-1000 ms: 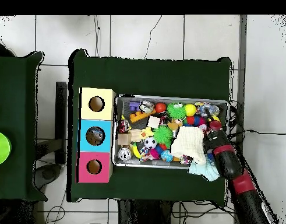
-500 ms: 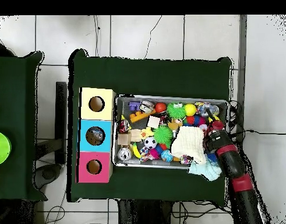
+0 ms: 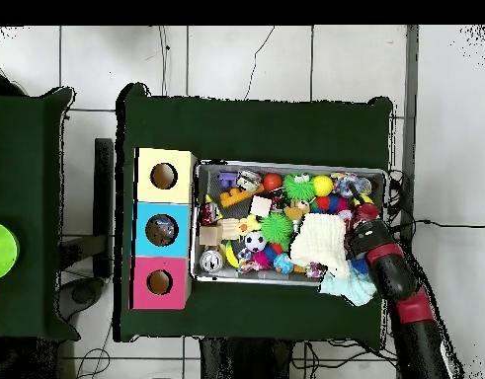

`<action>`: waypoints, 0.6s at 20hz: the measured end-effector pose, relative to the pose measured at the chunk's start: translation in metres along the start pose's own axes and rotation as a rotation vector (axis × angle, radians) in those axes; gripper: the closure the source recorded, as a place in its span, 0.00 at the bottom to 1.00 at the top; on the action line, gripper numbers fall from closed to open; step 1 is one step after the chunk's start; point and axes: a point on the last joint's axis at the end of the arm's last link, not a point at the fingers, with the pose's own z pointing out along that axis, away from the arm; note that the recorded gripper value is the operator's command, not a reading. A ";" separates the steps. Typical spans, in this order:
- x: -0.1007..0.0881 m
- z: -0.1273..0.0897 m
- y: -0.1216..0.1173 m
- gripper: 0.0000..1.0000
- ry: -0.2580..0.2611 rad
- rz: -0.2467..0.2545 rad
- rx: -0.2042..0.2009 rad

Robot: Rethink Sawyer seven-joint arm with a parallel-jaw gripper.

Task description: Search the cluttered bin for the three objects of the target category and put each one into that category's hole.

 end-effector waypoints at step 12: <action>0.023 0.012 0.019 0.00 -0.153 -0.244 0.153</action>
